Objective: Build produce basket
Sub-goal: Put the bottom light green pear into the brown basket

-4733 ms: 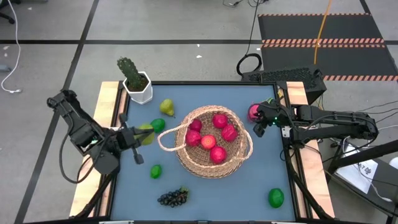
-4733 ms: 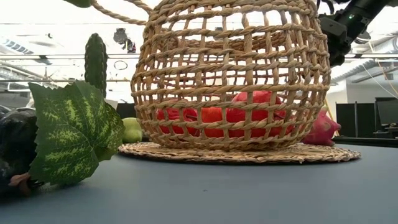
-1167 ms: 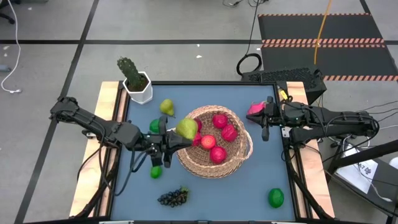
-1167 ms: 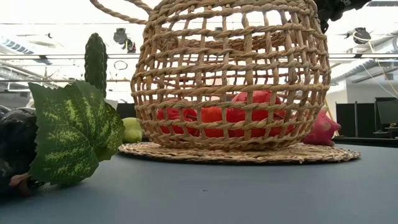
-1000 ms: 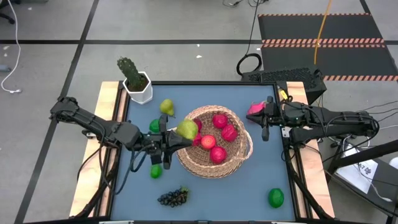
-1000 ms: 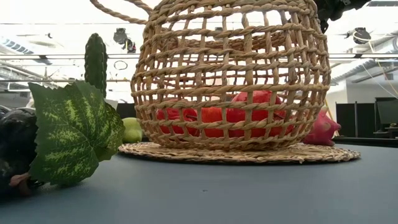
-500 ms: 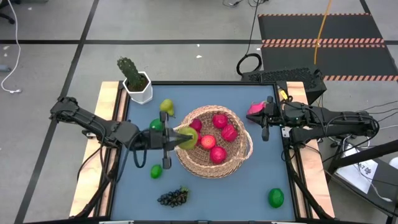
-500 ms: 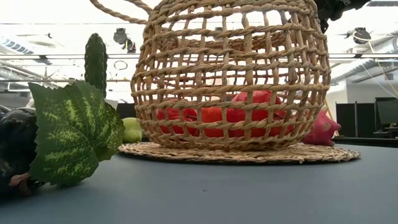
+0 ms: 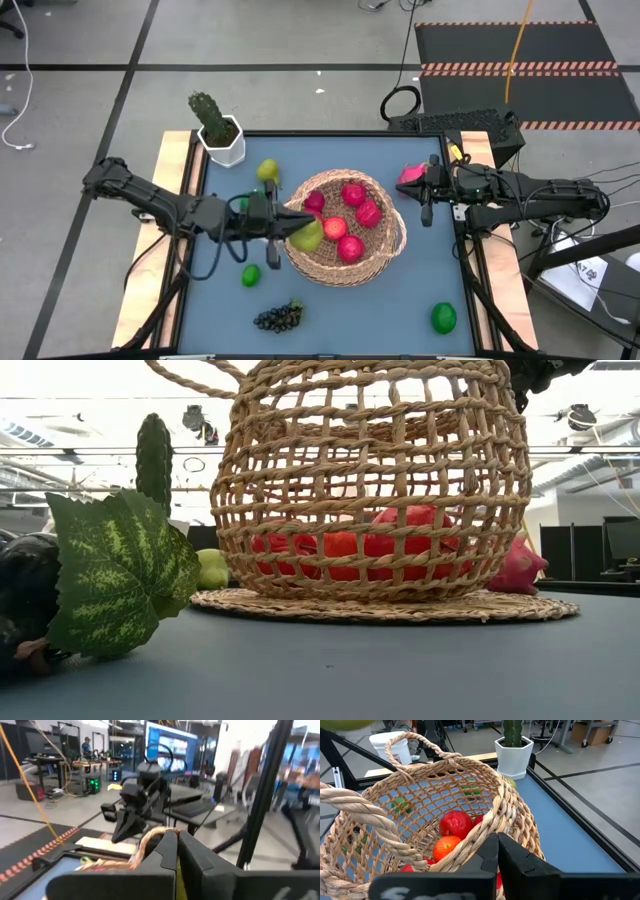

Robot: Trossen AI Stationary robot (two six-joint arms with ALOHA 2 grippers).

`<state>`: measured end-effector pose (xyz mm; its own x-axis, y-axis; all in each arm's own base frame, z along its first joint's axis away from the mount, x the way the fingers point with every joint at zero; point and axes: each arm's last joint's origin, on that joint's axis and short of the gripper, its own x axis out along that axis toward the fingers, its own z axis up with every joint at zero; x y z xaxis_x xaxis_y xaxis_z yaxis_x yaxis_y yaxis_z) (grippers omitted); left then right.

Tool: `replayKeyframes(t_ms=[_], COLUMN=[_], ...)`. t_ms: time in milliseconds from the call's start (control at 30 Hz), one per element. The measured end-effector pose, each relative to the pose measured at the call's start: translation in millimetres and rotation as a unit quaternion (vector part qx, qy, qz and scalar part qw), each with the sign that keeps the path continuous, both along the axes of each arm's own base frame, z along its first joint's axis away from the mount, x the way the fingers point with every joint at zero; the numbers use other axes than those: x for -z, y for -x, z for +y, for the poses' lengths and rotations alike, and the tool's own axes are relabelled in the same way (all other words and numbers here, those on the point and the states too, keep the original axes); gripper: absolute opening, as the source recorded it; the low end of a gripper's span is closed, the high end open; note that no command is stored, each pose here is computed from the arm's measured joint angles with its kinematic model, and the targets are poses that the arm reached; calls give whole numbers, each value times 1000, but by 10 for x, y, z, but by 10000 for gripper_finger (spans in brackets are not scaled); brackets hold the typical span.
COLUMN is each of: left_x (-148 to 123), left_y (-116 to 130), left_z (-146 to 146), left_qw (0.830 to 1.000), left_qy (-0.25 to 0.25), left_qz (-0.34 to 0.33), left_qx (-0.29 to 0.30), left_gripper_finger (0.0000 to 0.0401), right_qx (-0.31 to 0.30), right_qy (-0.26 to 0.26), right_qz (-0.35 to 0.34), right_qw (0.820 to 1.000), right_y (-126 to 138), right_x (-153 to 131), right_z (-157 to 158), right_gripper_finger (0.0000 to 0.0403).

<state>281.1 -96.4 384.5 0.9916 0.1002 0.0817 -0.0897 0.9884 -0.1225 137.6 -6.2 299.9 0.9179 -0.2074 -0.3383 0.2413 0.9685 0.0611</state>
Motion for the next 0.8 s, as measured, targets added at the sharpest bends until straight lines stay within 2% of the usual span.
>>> replayKeyframes(t_ms=[300,533,667,800], left_x=[-5,-9,81,260], left_y=[-37,-86,-222,-446], left_z=[88,244,378,507], left_qw=[999,997,993,993], left_qy=[20,-50,-85,-93], left_qz=[-10,-3,13,26], left_qx=[-26,-60,-86,-69], left_gripper_finger=[4,3,4,4], right_qx=[-1,-20,-24,-30], right_qy=[0,12,28,50], right_qz=[0,-1,-11,-32], right_qw=[1000,1000,999,998], right_y=[0,34,80,109], right_x=[0,-11,-40,-90], right_z=[3,39,39,38], right_gripper_finger=[0,0,0,0])
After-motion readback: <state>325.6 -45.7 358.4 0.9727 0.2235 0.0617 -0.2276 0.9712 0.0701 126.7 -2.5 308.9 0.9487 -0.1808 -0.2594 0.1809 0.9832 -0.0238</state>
